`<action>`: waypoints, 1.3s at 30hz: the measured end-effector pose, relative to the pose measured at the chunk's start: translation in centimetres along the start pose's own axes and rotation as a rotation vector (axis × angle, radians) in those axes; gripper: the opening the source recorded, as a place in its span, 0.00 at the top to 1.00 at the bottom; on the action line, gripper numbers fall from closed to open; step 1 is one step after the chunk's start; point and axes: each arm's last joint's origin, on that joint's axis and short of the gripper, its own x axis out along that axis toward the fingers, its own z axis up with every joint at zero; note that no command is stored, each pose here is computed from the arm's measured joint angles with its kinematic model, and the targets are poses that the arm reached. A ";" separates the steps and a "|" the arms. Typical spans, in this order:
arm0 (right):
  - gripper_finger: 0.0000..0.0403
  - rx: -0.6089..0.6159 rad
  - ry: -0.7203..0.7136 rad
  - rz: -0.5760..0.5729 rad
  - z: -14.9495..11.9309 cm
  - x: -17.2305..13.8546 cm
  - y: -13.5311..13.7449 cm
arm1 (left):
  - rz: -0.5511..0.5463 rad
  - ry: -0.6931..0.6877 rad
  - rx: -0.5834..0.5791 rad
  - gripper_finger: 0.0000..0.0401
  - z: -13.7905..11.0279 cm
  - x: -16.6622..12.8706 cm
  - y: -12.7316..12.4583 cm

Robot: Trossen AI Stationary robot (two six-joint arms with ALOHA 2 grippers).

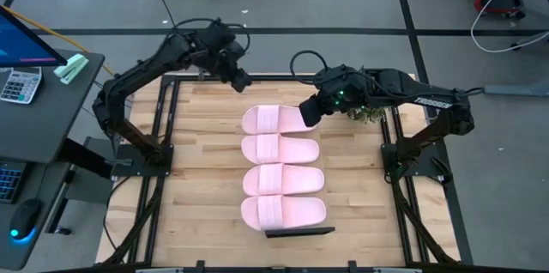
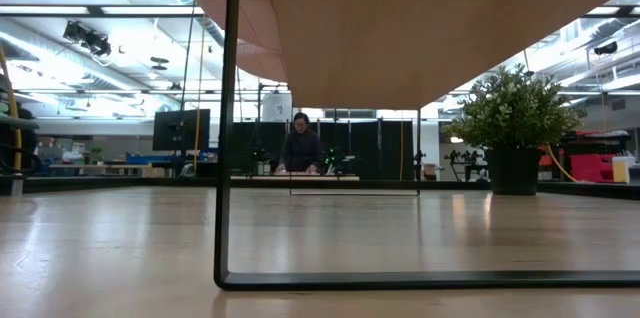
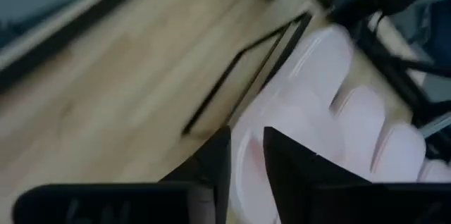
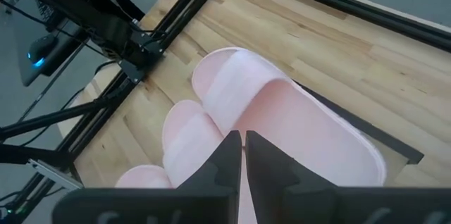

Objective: Pick and place slides into the shelf
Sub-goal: Put the pink slipper on the shelf

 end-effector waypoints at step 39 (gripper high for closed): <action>0.93 -0.173 0.019 -0.079 -3.2 -3.9 0.2 | 0.057 0.109 -0.231 0.55 -4.6 7.9 -4.8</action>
